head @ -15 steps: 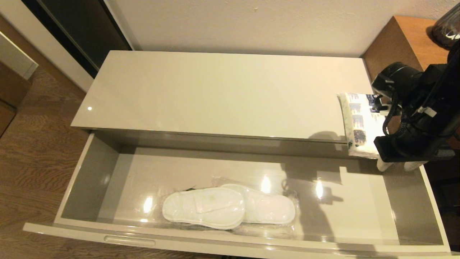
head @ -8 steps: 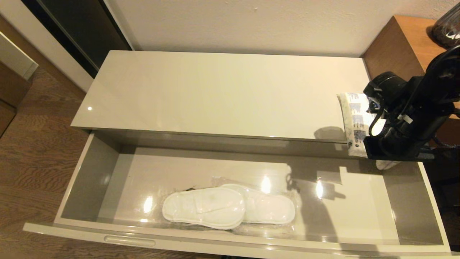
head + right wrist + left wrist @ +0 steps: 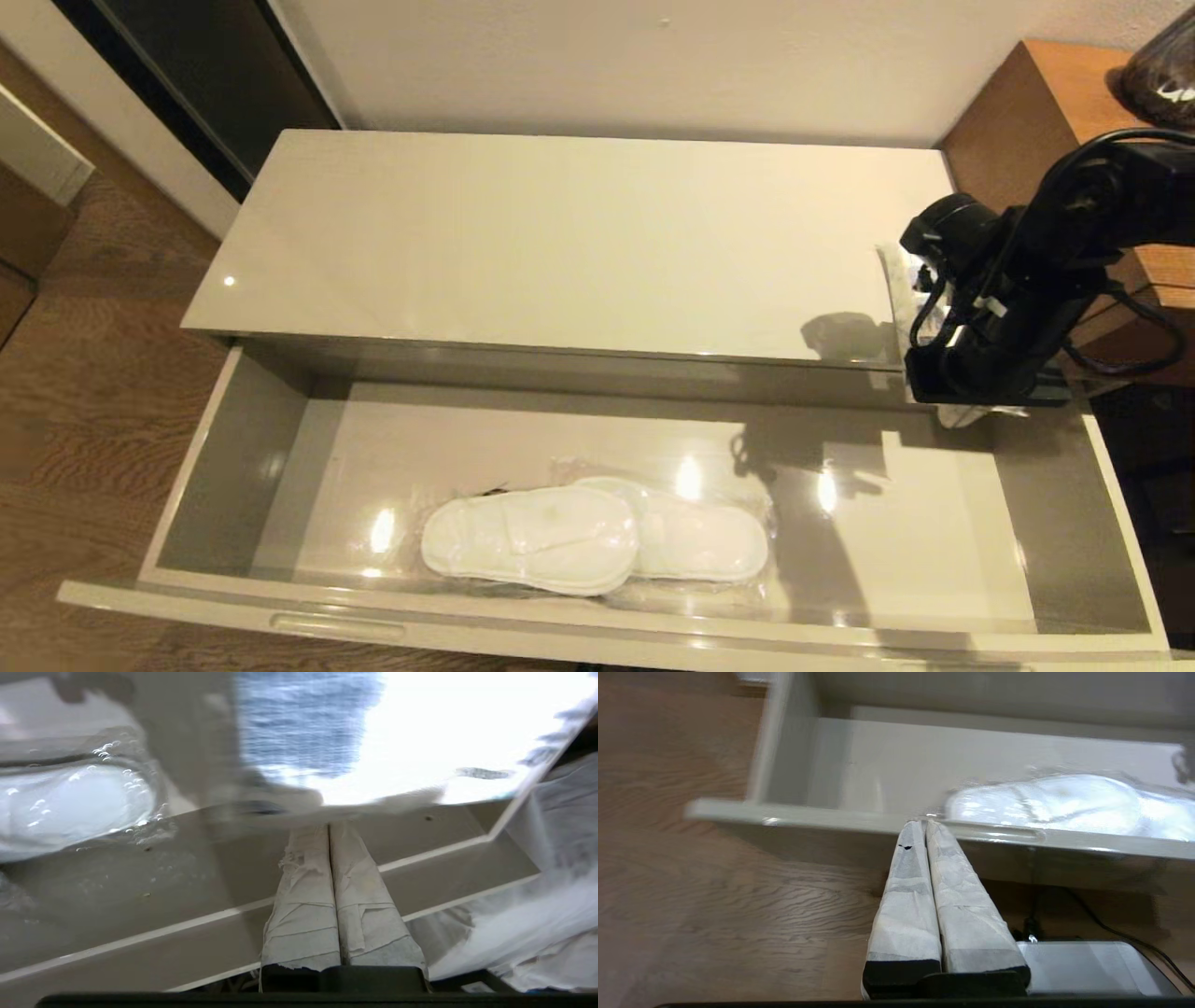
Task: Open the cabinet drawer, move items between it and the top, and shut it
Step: Place the tissue on the table
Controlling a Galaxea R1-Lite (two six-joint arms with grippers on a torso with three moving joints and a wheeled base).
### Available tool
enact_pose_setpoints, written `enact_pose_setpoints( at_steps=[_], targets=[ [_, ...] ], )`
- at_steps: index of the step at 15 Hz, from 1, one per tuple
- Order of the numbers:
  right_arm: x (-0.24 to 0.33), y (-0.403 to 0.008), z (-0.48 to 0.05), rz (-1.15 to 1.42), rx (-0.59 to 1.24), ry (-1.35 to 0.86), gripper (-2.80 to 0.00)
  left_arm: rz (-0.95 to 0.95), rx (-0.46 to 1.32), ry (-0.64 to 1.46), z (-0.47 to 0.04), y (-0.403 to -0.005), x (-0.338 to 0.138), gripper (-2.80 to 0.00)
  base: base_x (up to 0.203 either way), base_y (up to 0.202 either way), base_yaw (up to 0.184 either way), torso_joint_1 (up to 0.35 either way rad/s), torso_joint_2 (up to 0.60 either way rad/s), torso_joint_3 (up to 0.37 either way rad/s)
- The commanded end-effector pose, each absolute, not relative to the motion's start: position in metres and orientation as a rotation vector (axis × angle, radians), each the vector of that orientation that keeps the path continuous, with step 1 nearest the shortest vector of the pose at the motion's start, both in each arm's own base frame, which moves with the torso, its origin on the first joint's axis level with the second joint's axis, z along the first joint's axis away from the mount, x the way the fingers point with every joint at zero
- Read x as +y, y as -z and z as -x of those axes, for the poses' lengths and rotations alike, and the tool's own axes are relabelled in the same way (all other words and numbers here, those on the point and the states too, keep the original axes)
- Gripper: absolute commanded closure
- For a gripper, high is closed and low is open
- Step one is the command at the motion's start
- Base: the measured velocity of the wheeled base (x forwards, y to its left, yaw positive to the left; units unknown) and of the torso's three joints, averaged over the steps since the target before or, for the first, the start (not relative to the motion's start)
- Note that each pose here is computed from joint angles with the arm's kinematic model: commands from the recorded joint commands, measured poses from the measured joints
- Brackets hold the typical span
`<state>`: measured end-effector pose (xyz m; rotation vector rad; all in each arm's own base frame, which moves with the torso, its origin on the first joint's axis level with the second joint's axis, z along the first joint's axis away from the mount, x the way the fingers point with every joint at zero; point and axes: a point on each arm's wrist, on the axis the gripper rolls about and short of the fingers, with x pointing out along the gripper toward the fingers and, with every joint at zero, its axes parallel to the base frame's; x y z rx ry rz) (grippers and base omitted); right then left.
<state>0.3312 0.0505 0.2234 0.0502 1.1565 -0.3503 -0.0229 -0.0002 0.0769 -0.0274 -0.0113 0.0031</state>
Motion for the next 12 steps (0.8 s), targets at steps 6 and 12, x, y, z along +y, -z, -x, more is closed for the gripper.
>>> enact_pose_setpoints(
  at_steps=[6, 12],
  targets=[
    [0.052, -0.236, -0.35, -0.047, 1.07, 0.371, 0.0, 0.028, -0.012, -0.003, 0.023, -0.077, 0.0, 0.0, -0.002, 0.017, -0.133, 0.003, 0.0, 0.003],
    [0.053, -0.227, -0.355, -0.034, 1.092, 0.368, 0.0, 0.029, -0.012, -0.003, 0.023, -0.077, 0.0, 0.0, 0.0, 0.0, 0.0, 0.0, 0.0, 0.0]
  ],
)
